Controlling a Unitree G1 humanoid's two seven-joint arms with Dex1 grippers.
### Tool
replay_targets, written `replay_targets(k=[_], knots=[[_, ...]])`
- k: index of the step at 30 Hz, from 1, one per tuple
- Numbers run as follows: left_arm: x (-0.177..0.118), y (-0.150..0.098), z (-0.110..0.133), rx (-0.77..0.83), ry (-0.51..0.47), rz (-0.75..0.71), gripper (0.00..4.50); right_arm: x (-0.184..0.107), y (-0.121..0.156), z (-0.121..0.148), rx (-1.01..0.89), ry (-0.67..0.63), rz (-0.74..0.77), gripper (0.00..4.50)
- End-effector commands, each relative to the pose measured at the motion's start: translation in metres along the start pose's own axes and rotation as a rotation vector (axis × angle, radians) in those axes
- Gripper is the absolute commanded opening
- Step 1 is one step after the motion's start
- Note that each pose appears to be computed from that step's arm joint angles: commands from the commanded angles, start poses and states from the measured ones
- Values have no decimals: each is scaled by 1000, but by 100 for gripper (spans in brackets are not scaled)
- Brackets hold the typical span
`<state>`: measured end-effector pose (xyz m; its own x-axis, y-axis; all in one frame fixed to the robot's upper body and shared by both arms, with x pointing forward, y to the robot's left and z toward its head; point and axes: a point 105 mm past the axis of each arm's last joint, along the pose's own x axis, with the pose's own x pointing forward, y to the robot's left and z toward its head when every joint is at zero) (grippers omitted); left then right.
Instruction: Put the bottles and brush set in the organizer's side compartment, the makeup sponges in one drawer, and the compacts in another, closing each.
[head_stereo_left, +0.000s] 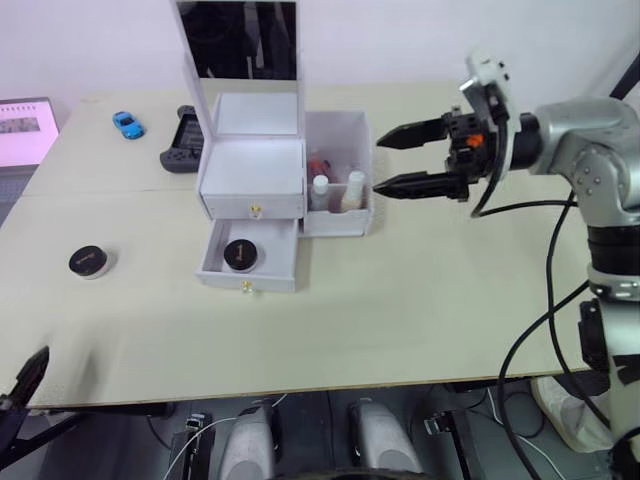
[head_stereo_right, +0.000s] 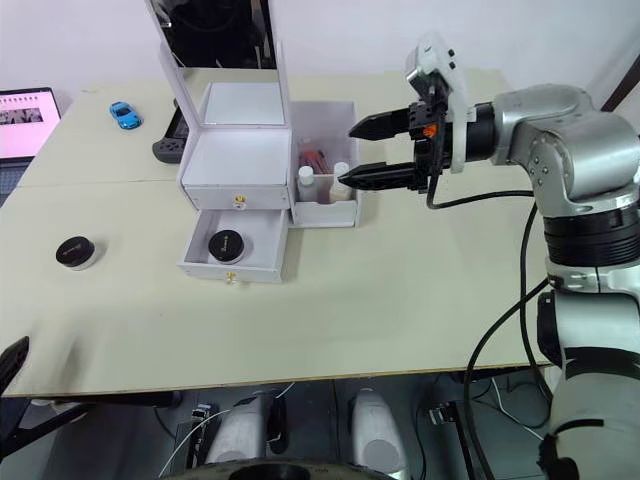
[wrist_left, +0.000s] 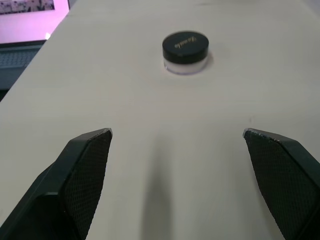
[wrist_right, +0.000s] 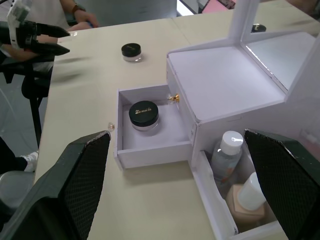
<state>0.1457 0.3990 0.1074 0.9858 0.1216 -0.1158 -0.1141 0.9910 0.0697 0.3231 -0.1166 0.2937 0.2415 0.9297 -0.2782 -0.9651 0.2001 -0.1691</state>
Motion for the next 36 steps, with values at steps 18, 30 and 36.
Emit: replay_targets(k=[18,30,36], knots=[[105,-24,26,10,173,63,442,-11,2,20,-42,-26,-89,450],[141,-7,27,-41,167,152,442,-9,5,29,-61,-41,-89,450],[156,-9,21,-61,165,132,442,-10,8,34,-70,-48,-86,450]])
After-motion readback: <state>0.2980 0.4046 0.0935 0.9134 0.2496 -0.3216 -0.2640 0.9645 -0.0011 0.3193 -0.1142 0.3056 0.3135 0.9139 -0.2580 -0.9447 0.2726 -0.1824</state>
